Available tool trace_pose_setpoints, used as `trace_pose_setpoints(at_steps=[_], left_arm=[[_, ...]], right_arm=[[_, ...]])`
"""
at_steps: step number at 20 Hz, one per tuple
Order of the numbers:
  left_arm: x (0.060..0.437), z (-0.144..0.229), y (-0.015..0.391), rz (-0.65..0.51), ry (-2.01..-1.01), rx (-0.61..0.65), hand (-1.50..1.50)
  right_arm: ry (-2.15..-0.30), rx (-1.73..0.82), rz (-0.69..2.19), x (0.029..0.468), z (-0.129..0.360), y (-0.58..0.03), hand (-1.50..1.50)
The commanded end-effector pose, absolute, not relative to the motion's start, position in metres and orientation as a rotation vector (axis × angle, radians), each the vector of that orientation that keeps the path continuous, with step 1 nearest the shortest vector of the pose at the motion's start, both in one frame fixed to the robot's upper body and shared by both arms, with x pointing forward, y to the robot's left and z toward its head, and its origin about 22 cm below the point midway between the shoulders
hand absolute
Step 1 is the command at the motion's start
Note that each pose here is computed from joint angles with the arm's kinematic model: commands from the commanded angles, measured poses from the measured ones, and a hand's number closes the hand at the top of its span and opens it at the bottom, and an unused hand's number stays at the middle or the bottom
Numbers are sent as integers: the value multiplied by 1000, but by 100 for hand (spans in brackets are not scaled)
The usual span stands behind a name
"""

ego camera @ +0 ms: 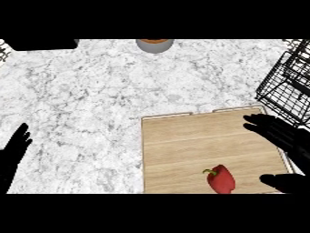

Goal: Pick the bell pepper from the tray and place it in the tiered basket

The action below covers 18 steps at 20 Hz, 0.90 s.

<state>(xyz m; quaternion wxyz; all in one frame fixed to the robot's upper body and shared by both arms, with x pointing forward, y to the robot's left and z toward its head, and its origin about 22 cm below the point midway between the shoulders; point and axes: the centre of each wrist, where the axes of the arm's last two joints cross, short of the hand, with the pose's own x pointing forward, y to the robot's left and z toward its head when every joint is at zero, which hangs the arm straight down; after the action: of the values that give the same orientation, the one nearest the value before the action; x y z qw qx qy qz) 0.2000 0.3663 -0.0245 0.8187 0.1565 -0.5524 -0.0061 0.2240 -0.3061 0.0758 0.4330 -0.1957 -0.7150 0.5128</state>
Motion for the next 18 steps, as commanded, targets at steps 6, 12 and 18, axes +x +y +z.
trace_pose_setpoints(at_steps=[6, 12, 18], left_arm=[[209, -16, 372, -47, -1205, 271, 0], [212, -17, 356, -74, -1187, 258, 0], [222, -14, 371, -63, -1200, 267, 0]], right_arm=[[-1467, -672, 1576, 156, 85, -232, -150], [-1325, -703, 1567, 134, 95, -179, -150], [-1132, -772, 1579, 149, 93, -155, -150]])
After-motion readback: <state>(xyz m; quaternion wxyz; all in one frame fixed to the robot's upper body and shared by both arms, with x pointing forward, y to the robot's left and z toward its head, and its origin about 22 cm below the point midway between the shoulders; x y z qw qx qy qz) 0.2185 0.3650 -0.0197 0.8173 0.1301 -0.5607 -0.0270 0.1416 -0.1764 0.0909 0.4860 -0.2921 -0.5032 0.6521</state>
